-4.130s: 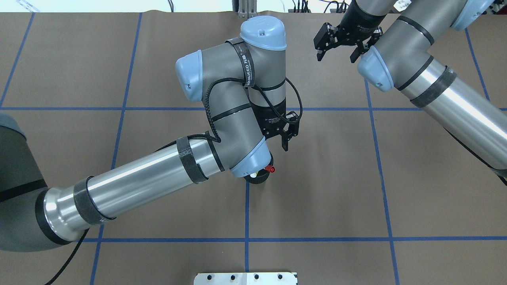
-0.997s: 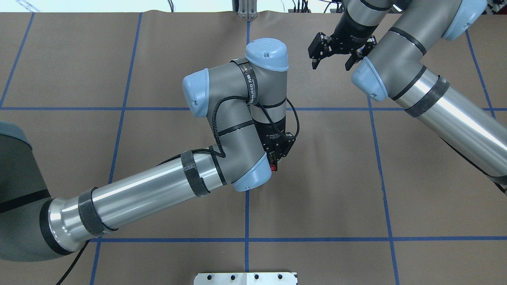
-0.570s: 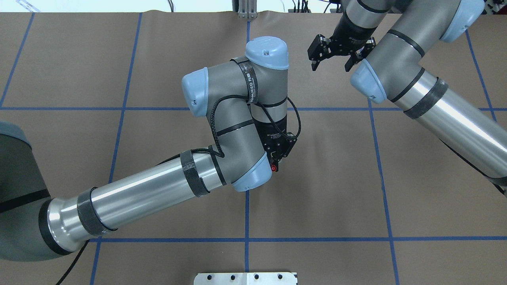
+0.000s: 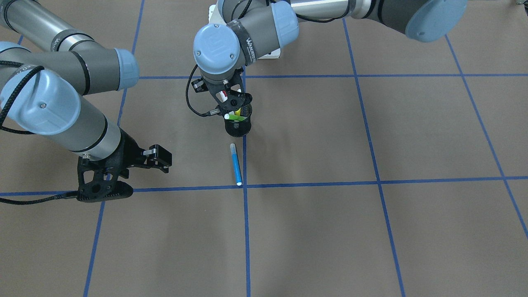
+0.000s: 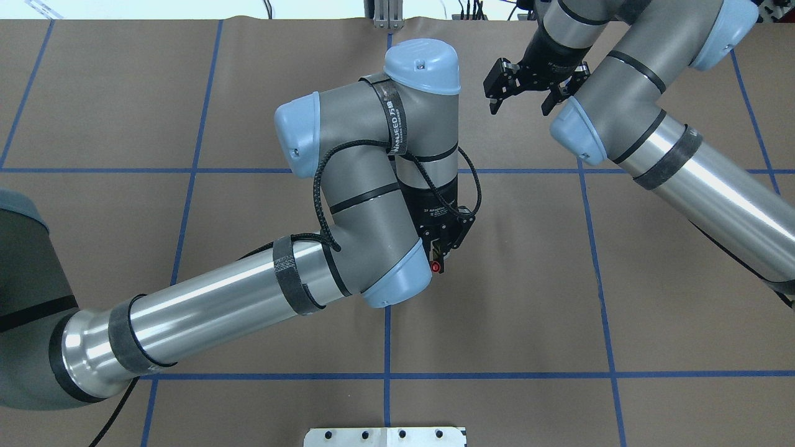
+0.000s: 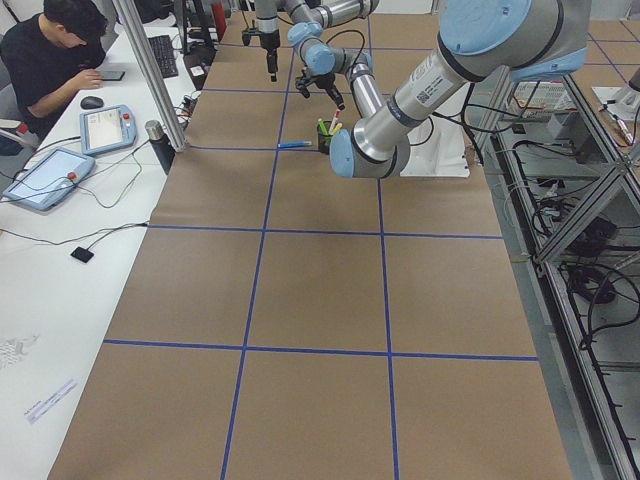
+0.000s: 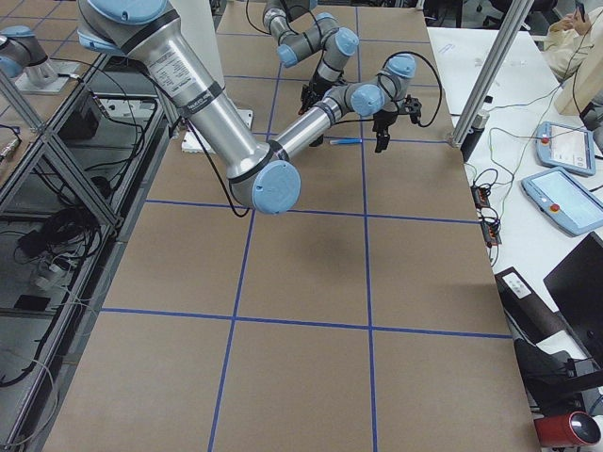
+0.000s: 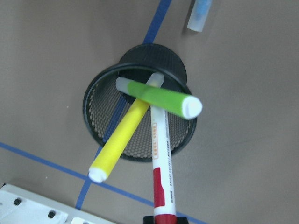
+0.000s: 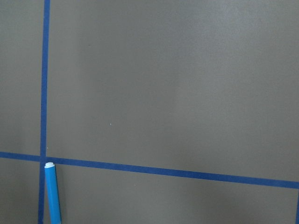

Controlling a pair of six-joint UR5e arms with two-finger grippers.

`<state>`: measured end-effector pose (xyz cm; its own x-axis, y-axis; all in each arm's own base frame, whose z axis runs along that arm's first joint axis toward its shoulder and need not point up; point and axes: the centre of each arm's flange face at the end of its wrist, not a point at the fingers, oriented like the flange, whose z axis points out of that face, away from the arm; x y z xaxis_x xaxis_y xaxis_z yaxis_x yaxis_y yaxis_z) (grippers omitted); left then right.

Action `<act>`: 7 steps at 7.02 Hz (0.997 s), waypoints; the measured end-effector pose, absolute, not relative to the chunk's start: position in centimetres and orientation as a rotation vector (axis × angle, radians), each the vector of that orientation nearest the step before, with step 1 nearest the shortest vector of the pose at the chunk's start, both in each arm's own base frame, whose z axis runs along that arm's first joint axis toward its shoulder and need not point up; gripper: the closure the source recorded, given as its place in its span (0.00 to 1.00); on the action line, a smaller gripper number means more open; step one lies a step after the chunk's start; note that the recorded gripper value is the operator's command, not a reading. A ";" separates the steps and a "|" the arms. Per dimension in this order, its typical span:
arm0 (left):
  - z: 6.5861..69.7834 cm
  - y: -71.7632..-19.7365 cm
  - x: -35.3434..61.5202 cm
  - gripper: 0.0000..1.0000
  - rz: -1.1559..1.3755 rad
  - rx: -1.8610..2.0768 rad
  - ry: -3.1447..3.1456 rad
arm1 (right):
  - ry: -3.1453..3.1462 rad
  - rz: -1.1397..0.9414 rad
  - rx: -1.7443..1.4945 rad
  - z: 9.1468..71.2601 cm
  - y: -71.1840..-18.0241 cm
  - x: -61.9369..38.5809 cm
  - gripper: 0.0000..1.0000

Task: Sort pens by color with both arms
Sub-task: 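Lift the red-capped white marker out of the cup with the left gripper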

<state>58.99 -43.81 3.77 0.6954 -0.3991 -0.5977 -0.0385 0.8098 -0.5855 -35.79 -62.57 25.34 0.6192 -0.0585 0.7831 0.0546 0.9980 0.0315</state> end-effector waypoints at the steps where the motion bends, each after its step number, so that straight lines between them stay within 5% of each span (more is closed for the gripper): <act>1: 2.2 -43.0 57.3 0.73 -0.208 -0.597 0.806 | -0.901 -0.068 0.004 25.4 -62.5 -36.0 0.01; 4: -2.3 -41.6 51.0 0.73 -0.187 -0.532 0.908 | -0.900 -0.072 0.002 25.6 -62.2 -36.2 0.01; 7: -2.7 -47.1 45.3 0.73 -0.198 -0.363 0.973 | -0.901 -0.073 0.003 25.5 -62.2 -36.2 0.01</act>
